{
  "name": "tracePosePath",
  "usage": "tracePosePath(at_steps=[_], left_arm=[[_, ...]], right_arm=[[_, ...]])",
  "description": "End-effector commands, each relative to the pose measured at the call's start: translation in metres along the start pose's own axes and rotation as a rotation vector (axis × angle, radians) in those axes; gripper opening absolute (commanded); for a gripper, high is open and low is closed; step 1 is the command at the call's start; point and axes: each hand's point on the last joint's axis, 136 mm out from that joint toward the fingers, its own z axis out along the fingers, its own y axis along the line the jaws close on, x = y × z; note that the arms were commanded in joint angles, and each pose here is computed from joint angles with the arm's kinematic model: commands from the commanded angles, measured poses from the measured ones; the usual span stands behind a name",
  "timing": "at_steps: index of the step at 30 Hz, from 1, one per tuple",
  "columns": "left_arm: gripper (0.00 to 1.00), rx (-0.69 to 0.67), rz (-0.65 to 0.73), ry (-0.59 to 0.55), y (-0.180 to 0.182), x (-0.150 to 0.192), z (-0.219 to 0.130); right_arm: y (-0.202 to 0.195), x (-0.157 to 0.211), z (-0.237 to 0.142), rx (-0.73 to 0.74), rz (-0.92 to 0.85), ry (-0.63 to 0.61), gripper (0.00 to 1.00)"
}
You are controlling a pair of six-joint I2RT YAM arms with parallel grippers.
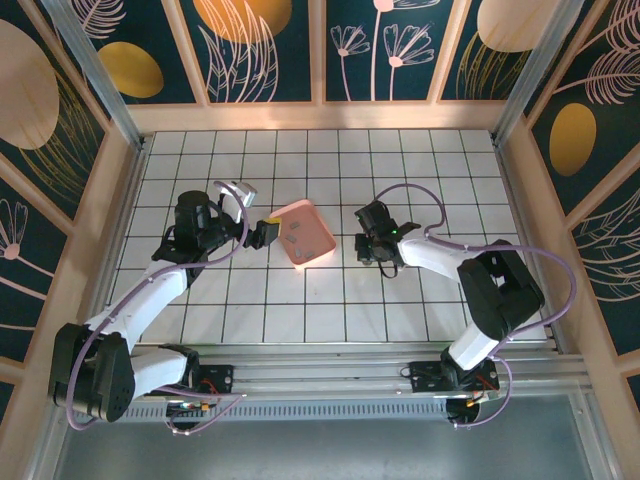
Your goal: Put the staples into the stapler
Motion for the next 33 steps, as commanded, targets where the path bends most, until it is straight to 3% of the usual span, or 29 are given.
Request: tracePosePath(at_steps=[1, 14, 25, 33], left_arm=[[0.96, 0.008, -0.001, -0.013, -0.002, -0.001, 0.002], [0.96, 0.013, -0.005, -0.015, -0.002, -0.001, 0.002], [0.96, 0.013, -0.004, -0.014, -0.002, -0.001, 0.003], [0.96, 0.011, 0.000, -0.015, -0.002, -0.001, 0.002]], right_arm=[[-0.001, -0.005, 0.001, 0.036, -0.018, -0.014, 0.16], [-0.002, -0.001, 0.002, 0.079, -0.049, -0.009, 0.16], [0.003, -0.020, -0.018, 0.059, -0.079, -0.086, 0.16], [0.000, -0.012, -0.011, 0.071, -0.092, -0.054, 0.16]])
